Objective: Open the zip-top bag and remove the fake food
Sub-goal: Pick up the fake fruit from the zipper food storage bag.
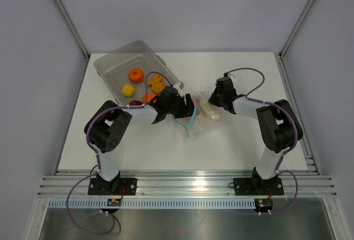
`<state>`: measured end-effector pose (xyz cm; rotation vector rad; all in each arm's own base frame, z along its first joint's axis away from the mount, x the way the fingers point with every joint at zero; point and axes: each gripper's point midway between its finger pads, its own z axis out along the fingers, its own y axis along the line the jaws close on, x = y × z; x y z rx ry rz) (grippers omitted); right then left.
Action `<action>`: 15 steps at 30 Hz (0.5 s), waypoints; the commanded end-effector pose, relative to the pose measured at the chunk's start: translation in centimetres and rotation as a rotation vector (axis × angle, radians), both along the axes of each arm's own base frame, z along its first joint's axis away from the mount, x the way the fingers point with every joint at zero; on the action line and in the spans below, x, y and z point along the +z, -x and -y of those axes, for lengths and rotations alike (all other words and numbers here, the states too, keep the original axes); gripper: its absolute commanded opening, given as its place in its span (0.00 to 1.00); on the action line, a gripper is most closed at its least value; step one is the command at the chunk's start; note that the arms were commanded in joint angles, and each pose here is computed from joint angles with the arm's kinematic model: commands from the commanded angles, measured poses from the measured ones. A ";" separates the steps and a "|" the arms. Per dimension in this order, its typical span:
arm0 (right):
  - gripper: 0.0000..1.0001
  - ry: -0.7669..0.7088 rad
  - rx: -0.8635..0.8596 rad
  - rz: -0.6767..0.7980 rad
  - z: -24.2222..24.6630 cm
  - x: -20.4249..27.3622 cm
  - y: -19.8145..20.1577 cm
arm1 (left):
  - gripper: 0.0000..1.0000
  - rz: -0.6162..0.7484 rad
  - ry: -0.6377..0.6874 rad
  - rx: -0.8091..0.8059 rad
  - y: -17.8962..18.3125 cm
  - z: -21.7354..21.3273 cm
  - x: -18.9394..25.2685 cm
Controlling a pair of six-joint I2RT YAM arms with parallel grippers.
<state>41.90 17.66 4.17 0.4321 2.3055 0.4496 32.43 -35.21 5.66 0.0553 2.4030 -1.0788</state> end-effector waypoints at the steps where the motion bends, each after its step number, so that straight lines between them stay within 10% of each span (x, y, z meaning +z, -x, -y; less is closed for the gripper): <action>1: 0.00 -0.038 0.007 0.018 -0.5 1.2 -0.2 | 0.68 0.055 0.051 -0.024 -0.9 1.7 1.7; 15: 0.00 -0.051 -0.005 -0.008 -0.7 0.6 -0.1 | 0.79 0.085 0.014 -0.057 -0.3 2.9 1.7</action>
